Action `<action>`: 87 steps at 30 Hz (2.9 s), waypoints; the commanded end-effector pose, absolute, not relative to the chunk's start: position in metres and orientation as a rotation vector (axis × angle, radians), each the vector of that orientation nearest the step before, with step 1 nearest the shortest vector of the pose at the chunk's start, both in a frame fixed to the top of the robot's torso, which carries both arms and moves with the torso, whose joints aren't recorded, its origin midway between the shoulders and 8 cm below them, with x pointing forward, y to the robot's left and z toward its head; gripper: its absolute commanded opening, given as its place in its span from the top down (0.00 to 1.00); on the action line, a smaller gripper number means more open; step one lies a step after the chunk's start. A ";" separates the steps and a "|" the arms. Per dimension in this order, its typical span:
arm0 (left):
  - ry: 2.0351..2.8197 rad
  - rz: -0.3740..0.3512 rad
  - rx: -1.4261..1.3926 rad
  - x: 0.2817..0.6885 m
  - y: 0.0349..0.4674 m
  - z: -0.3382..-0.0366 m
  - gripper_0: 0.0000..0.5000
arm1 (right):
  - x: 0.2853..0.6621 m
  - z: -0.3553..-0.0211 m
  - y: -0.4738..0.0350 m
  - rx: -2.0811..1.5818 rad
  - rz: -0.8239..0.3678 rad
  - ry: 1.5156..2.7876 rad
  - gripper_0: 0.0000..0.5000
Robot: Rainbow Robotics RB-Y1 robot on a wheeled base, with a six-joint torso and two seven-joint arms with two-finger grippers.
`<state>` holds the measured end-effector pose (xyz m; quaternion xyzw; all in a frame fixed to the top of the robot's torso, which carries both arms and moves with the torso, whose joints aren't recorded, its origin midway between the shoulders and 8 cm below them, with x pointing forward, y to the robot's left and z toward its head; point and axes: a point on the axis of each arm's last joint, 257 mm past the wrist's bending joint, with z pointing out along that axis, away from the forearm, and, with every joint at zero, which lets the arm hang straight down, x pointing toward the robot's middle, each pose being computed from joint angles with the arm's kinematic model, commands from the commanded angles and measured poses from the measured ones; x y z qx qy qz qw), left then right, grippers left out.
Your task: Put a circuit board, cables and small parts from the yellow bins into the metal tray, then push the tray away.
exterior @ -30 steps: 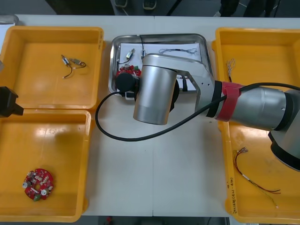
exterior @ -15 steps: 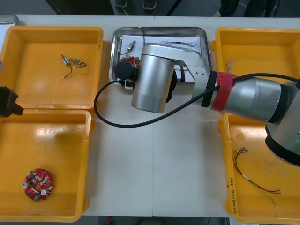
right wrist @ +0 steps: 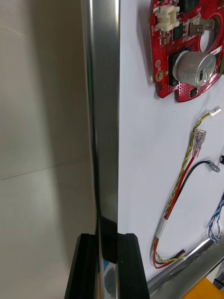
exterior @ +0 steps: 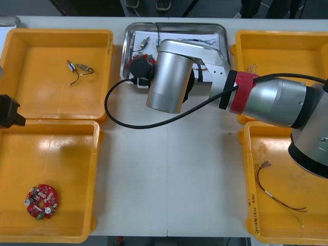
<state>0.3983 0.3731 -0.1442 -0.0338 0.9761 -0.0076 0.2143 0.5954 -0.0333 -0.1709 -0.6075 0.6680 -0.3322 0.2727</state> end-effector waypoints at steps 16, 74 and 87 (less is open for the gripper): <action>2.694 0.059 -0.014 0.394 0.391 -0.131 0.00 | 0.625 -0.129 -0.005 -1.655 -0.910 1.678 1.00; 2.694 0.059 -0.014 0.394 0.391 -0.131 0.00 | 0.500 -0.049 -0.165 -0.758 -0.151 2.200 0.00; 2.694 0.059 -0.014 0.394 0.391 -0.131 0.00 | 0.484 -0.083 -0.259 -0.303 -0.043 2.373 0.00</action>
